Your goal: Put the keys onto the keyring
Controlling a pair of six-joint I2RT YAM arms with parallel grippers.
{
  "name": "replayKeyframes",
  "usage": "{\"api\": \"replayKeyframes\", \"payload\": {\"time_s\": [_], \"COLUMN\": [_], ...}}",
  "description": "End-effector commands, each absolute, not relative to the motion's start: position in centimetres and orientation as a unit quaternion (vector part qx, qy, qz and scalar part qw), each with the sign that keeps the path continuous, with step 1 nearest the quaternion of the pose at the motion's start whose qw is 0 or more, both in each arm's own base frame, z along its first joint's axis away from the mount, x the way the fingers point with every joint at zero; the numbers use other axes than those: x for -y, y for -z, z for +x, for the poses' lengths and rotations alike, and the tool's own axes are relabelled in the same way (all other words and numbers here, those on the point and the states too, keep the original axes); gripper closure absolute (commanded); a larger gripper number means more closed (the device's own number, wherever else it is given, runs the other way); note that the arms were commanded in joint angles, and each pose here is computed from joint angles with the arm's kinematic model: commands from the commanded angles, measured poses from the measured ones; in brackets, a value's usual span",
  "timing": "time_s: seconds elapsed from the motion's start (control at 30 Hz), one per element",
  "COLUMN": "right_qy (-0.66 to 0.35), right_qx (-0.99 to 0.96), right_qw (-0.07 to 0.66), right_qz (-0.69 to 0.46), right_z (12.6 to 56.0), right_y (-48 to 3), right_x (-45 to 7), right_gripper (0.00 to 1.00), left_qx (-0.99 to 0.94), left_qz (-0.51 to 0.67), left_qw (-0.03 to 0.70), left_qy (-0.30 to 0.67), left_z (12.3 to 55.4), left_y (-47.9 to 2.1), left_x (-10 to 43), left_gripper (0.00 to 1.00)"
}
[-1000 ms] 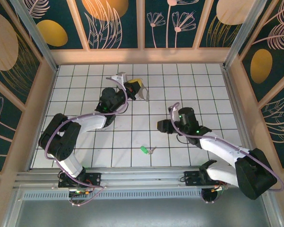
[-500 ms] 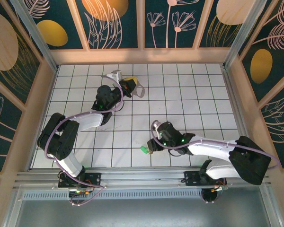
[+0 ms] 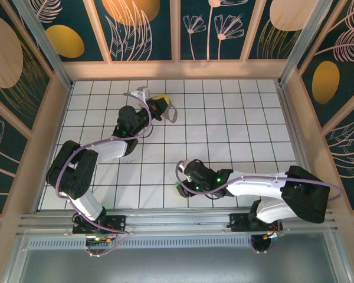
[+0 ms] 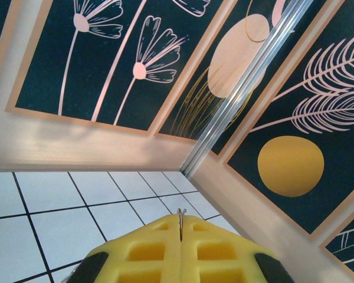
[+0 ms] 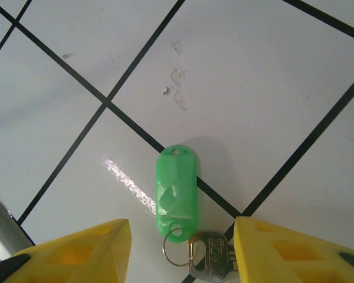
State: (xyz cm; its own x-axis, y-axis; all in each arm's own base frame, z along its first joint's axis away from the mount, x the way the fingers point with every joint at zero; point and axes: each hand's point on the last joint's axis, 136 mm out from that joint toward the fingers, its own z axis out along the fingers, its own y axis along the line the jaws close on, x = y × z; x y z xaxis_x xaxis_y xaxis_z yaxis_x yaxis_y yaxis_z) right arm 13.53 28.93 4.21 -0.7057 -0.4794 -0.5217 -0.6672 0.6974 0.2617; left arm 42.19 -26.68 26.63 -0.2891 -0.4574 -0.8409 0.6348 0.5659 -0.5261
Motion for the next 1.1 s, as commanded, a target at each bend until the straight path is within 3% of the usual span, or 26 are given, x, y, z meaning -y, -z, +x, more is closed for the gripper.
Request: {"api": "replayKeyframes", "payload": {"time_s": [0.0,0.5,0.8,1.07], "right_qy": [-0.195,-0.136,-0.085,-0.074], "right_qx": [-0.896,-0.905,-0.917,-0.932], "right_qw": [0.206,0.186,0.203,0.246], "right_qz": [-0.342,-0.357,-0.332,-0.254], "right_z": [13.4,13.0,14.9,19.8], "right_y": [-3.9,-2.1,-1.5,-2.8], "right_x": [-28.8,-28.7,-27.9,-26.9], "right_gripper": [0.51,0.53,0.65,0.86], "left_qx": [-0.624,-0.618,-0.616,-0.615], "left_qz": [0.076,0.079,0.081,0.078], "left_qw": [0.613,0.612,0.612,0.610], "left_qy": [0.478,0.488,0.488,0.494], "left_z": [41.4,41.1,41.0,40.8], "left_y": [-29.1,-29.5,-29.4,-29.1], "left_x": [26.3,26.3,26.3,26.2], "left_gripper": [1.00,1.00,1.00,1.00]}}
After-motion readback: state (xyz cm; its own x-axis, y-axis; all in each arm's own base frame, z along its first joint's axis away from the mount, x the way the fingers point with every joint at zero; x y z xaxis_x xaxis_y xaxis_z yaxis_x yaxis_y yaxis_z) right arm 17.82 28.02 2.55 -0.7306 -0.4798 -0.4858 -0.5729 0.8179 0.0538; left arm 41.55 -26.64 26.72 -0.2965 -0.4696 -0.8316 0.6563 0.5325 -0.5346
